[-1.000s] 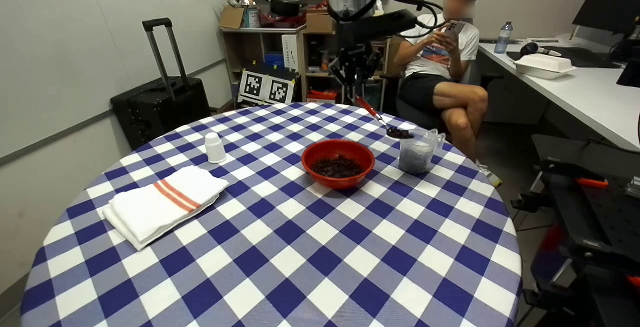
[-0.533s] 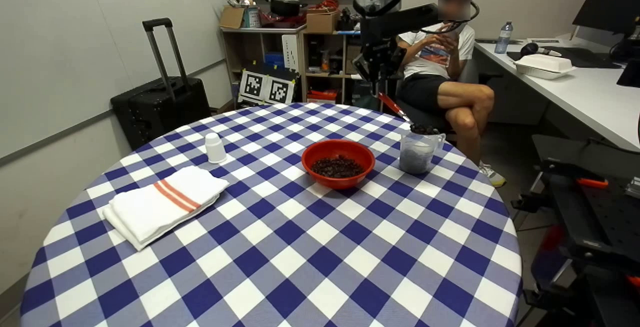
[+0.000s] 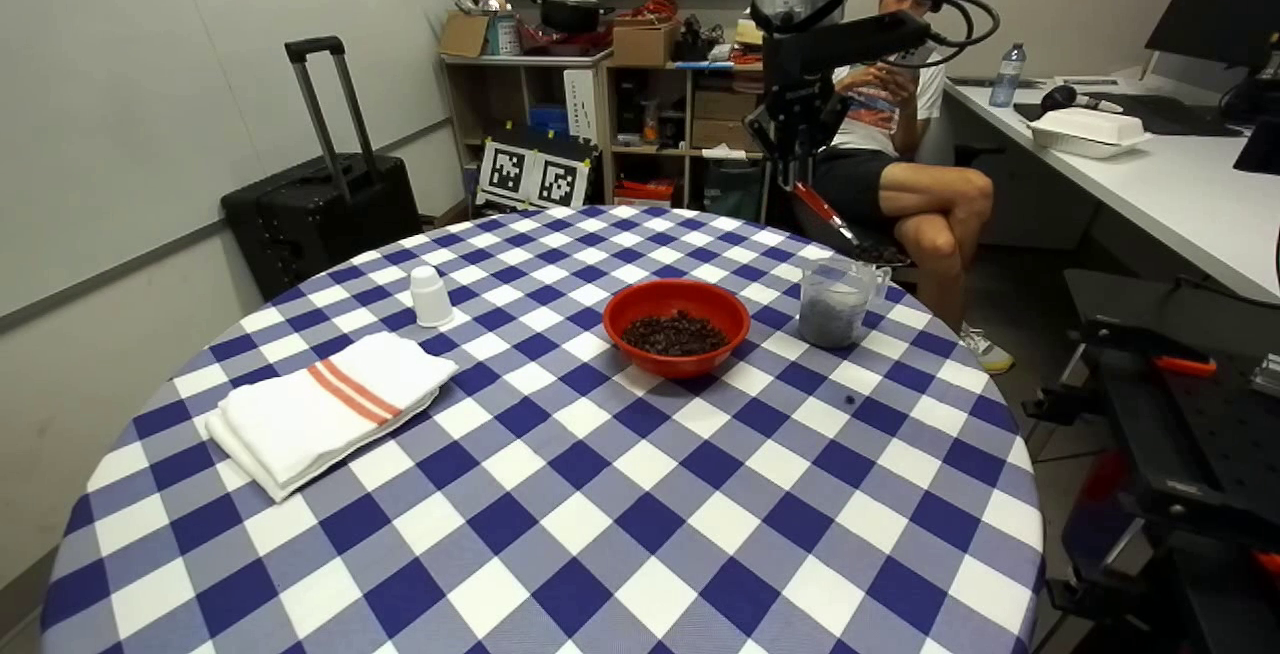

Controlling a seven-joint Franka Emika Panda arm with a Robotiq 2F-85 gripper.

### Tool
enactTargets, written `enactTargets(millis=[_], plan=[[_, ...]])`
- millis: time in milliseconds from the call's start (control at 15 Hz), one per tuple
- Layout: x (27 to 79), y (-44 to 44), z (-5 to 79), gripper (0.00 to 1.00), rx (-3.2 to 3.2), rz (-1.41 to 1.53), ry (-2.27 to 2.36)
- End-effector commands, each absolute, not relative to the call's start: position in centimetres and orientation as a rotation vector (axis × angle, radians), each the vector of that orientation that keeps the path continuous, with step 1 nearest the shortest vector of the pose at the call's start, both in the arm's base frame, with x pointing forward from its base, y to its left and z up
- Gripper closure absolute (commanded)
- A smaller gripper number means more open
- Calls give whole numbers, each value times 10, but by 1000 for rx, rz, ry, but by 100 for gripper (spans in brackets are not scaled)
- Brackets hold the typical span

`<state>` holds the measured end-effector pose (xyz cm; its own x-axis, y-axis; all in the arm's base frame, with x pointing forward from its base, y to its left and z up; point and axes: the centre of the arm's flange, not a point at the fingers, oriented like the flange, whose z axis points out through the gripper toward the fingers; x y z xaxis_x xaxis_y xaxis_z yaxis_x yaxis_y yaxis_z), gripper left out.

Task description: Use the spoon to scoop up contents from the bowl and put them inside the jug

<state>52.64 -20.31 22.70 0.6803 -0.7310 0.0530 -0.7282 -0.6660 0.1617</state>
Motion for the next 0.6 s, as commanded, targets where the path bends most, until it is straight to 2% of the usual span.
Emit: enactTargets(millis=[0, 533], plan=[[520, -216, 237, 95, 2707, 3, -1232], [525, -228, 244, 95, 2643, 62, -1316]])
